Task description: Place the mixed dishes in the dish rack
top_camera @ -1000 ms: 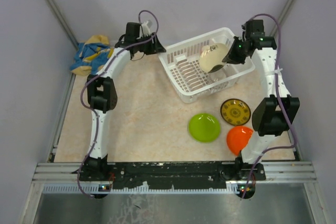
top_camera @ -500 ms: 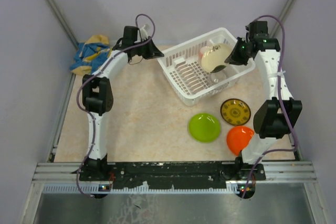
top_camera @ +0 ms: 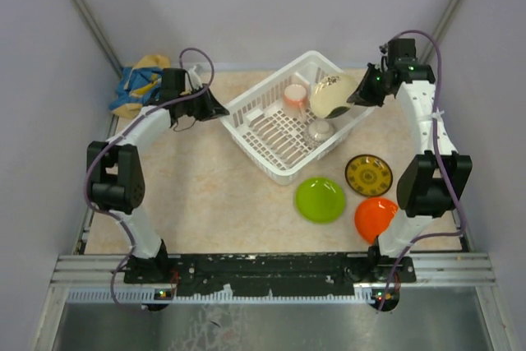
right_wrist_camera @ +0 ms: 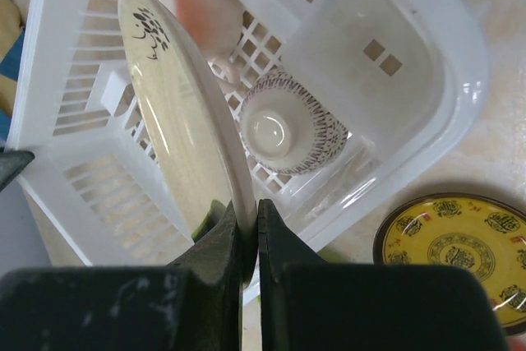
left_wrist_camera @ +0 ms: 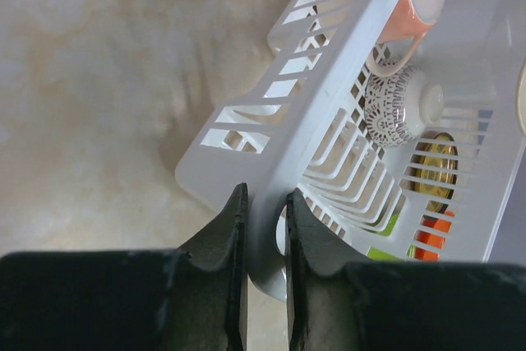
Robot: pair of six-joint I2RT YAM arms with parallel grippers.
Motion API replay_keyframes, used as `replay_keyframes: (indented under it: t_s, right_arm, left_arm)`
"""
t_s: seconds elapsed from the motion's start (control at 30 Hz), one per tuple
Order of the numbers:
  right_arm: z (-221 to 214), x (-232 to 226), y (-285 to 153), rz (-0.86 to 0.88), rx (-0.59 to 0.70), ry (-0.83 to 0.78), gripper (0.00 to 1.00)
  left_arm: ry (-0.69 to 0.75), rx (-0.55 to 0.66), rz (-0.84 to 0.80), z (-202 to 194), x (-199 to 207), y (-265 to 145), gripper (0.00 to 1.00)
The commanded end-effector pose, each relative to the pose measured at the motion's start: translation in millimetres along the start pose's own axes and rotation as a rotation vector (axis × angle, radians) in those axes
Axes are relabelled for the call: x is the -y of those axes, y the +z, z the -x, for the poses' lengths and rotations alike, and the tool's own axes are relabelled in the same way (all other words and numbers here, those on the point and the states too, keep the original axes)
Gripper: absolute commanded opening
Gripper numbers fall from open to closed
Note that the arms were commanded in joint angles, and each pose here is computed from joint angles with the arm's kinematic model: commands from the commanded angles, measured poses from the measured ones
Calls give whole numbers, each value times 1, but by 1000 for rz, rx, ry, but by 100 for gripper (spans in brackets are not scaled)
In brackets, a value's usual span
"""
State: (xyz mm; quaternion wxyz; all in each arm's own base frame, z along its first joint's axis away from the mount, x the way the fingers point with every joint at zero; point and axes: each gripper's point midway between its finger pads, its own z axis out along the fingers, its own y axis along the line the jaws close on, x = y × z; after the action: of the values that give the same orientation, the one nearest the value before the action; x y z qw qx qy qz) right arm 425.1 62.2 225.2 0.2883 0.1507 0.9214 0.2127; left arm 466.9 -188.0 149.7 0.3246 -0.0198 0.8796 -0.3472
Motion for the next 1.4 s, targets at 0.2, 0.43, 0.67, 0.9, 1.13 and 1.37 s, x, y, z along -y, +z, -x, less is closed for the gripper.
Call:
replay_keyframes:
  t_s: [0.2, 0.43, 0.67, 0.9, 1.13, 1.37]
  right_arm:
    - [14, -38, -25, 137, 93, -56, 0]
    - [23, -53, -61, 164, 183, -88, 0]
    - [16, -54, -74, 172, 208, -92, 0]
    - [13, -57, -81, 188, 219, -96, 0]
    - [17, -56, -88, 165, 238, -98, 0]
    - [24, -54, -97, 132, 265, -93, 0]
  left_arm:
    - [-124, -61, 169, -64, -41, -68, 0]
    - [-183, -162, 108, -114, -15, -77, 0]
    - [-123, -288, 53, -155, 32, -71, 24]
    - [3, -169, 115, -110, 39, -80, 65]
    - [139, -52, 110, -33, 58, -57, 76]
    - [279, -30, 33, 15, 73, -9, 85]
